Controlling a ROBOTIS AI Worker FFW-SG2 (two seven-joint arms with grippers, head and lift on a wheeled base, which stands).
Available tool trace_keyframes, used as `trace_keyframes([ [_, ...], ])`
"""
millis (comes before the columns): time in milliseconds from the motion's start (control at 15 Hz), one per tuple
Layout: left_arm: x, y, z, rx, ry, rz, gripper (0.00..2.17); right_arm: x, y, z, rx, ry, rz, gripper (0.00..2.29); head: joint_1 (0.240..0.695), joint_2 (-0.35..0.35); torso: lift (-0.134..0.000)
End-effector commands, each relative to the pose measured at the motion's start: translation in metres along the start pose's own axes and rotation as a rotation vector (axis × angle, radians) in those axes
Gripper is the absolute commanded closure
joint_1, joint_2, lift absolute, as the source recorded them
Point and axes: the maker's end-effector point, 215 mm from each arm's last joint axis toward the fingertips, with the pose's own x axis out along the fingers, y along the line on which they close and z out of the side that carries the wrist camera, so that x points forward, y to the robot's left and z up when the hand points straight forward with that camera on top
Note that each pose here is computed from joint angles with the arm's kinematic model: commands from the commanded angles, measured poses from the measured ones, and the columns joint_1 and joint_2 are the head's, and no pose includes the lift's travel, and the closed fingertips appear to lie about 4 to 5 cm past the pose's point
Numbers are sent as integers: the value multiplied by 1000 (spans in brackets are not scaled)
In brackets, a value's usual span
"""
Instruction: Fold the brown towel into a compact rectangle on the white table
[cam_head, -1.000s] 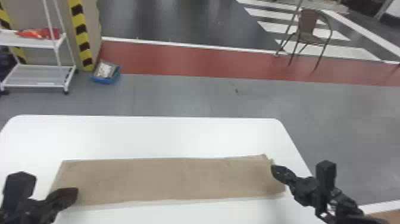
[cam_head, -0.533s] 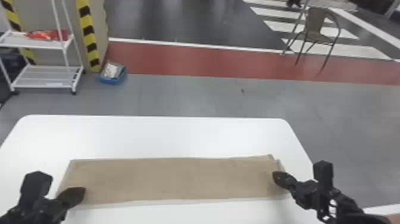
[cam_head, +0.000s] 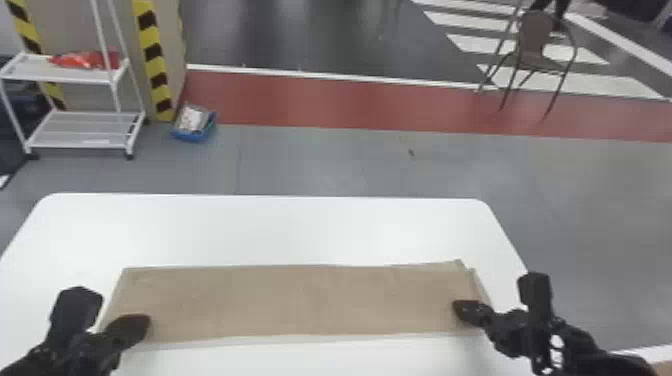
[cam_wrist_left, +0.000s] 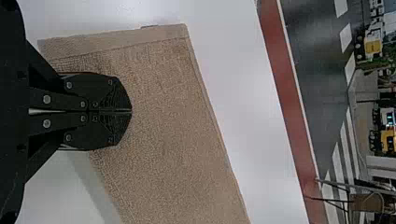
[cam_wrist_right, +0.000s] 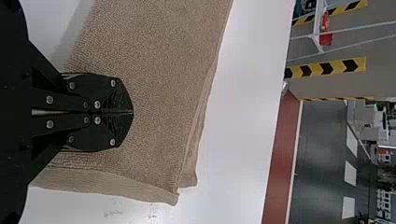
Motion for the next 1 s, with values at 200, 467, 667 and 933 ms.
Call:
trace_keyframes([
  [200,-1,3,-8,26,19,20,1798,1,6,-8,17,33,23,1534,695,-185,0],
  [467,-10,6,-23,25,56,23,1798,-7,10,-18,26,59,27,1534,695,-181,0],
  [667,-23,2,-37,11,93,20,1798,-11,13,-23,35,68,38,1538,695,-177,0],
  [933,-39,5,-52,-2,118,27,1798,-22,12,-30,49,81,35,1534,695,-178,0],
])
